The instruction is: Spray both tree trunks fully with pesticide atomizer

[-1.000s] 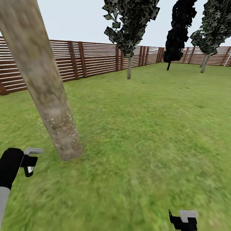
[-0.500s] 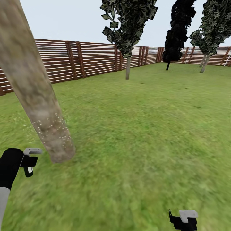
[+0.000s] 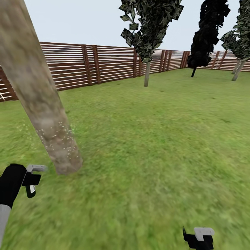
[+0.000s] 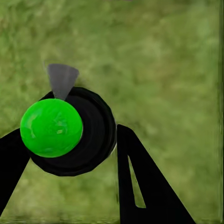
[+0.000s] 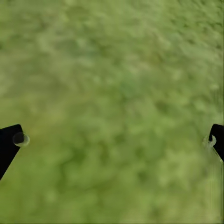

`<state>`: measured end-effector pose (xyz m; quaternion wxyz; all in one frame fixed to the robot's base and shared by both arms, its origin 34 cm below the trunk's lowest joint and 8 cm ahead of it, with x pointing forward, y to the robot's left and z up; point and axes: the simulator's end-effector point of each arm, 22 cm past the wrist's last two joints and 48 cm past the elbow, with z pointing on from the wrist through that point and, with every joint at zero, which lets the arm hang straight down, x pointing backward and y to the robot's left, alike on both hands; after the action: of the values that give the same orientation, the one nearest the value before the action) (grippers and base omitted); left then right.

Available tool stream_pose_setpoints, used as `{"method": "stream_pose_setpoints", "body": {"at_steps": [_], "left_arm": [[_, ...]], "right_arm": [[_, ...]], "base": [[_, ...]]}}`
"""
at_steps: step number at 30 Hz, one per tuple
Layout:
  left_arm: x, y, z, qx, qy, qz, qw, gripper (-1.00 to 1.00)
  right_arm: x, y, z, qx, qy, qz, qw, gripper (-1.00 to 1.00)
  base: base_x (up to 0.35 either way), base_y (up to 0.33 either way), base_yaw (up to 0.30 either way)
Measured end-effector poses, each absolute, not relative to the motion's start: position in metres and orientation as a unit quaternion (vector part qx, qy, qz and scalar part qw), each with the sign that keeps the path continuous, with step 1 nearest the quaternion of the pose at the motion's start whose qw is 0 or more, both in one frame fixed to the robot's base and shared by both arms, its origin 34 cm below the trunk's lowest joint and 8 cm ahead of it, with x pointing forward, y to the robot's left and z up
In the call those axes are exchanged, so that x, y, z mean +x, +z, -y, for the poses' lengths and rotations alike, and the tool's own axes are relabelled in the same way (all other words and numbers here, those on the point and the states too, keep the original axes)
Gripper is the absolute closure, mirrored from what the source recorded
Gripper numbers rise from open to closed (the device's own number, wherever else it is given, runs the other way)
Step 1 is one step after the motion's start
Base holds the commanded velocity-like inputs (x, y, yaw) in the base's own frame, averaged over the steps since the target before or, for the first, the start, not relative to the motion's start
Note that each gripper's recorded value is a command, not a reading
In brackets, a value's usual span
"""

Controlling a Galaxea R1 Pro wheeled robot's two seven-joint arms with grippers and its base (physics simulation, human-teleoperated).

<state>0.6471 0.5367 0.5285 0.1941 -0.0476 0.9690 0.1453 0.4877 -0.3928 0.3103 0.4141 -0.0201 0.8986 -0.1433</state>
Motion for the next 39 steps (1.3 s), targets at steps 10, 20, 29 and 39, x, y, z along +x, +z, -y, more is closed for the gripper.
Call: {"method": "stream_pose_setpoints", "body": {"at_steps": [10,20,29,39], "left_arm": [[0.642,0.524,-0.543,-0.058,0.146,-0.969,0.189,1.0],[0.638,0.522,-0.562,-0.081,0.157,-0.964,0.201,1.0],[0.653,0.498,-0.523,-0.074,0.153,-0.96,0.221,1.0],[0.649,0.508,-0.562,-0.131,0.176,-0.939,0.265,1.0]], "right_arm": [[0.488,0.31,0.393,-0.02,-0.143,-0.899,0.414,-1.0],[0.488,0.31,0.392,-0.021,-0.143,-0.899,0.414,-1.0],[0.488,0.31,0.393,-0.02,-0.143,-0.899,0.414,-1.0],[0.488,0.31,0.392,-0.02,-0.143,-0.899,0.414,-1.0]], "base": [[0.229,-0.197,0.0],[0.059,-0.254,0.116],[0.0,-0.143,0.167],[0.063,0.0,0.0]]}}
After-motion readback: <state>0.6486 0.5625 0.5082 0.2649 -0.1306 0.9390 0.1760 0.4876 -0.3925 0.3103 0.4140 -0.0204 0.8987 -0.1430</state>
